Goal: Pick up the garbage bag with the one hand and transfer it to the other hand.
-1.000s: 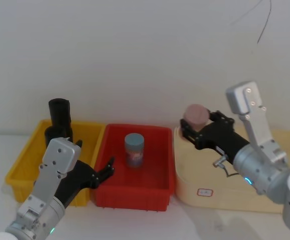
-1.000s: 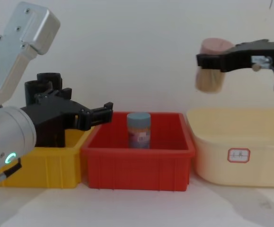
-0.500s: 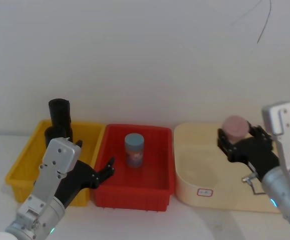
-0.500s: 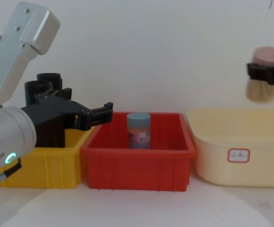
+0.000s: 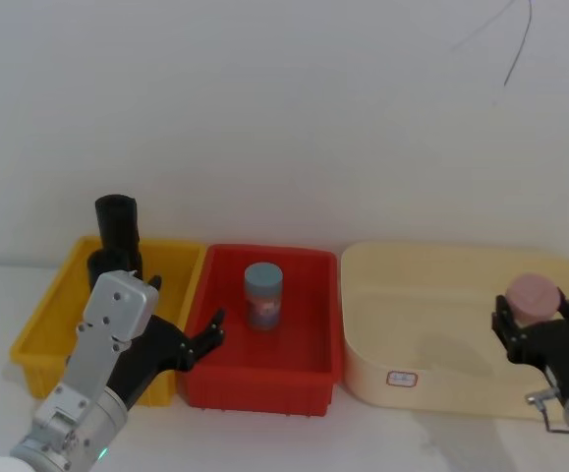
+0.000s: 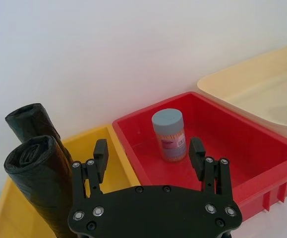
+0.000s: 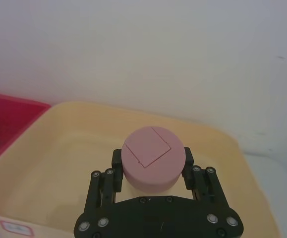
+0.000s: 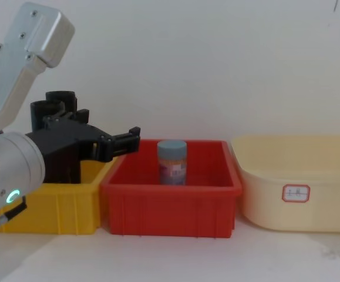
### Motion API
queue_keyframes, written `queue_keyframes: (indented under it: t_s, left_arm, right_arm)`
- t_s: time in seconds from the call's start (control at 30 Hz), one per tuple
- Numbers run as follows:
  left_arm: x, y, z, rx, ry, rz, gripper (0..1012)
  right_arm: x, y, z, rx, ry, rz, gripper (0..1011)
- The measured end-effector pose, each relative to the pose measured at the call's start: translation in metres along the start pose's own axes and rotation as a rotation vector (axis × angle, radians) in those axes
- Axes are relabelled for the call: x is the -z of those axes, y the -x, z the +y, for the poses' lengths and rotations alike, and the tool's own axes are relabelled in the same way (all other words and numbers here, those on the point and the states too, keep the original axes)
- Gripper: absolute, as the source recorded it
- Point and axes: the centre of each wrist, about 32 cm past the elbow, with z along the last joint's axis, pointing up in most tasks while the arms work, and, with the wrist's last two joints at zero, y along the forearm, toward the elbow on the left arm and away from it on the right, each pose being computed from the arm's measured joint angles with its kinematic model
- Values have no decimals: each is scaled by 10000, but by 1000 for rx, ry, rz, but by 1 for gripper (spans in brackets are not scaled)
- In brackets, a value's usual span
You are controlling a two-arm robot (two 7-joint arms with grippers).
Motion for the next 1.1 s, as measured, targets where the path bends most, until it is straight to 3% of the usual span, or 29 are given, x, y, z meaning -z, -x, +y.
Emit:
queue_keyframes:
  t_s: [0.33, 0.83, 1.1]
  left_arm:
    - [0, 0, 0, 0, 0, 0, 1001]
    - [0, 0, 0, 0, 0, 0, 1001]
    - [0, 0, 0, 0, 0, 0, 1001]
  right_arm:
    - [6, -5, -1, 10, -6, -4, 663]
    - [-156, 73, 382, -92, -34, -37, 666]
    - [-209, 99, 491, -114, -33, -50, 915]
